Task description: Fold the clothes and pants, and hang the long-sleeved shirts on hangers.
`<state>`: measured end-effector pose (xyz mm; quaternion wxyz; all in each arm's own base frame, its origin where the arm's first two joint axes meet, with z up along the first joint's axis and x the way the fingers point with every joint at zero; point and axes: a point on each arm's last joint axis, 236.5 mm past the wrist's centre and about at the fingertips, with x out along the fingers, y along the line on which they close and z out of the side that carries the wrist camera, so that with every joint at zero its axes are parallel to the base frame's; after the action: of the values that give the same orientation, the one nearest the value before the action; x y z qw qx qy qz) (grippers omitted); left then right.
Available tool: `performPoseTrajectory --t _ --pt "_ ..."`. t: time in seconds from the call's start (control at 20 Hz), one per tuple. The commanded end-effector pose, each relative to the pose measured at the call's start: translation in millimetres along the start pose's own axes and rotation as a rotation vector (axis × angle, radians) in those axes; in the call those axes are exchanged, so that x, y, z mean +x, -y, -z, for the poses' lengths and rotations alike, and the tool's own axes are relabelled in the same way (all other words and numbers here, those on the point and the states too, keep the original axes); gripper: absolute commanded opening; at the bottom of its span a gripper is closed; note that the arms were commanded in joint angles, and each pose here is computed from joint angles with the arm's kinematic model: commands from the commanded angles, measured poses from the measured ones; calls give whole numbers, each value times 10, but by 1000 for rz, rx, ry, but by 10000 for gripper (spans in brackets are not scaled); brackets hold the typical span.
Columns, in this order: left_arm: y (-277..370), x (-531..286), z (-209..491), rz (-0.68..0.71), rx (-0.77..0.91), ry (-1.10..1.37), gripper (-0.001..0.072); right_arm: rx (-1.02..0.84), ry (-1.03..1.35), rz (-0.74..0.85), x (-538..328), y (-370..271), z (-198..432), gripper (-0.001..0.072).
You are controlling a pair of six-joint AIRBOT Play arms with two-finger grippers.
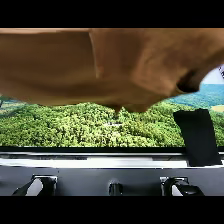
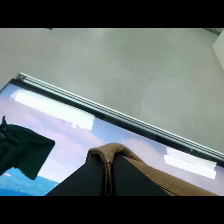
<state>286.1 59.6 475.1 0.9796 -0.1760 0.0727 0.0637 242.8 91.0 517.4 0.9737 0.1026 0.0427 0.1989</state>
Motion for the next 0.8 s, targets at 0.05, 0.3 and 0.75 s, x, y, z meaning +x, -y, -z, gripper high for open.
performPoseTrajectory --t 0.05,0.3,0.75 --pt "-176 -64 120 -82 -1 -39 17 91 -35 93 -48 196 94 25" --pt "-480 999 1047 -32 -8 -402 17 321 -371 170 942 908 980 25" --pt "-1036 3346 3449 -83 -42 -764 17 567 -829 188 2851 2252 3425 26"
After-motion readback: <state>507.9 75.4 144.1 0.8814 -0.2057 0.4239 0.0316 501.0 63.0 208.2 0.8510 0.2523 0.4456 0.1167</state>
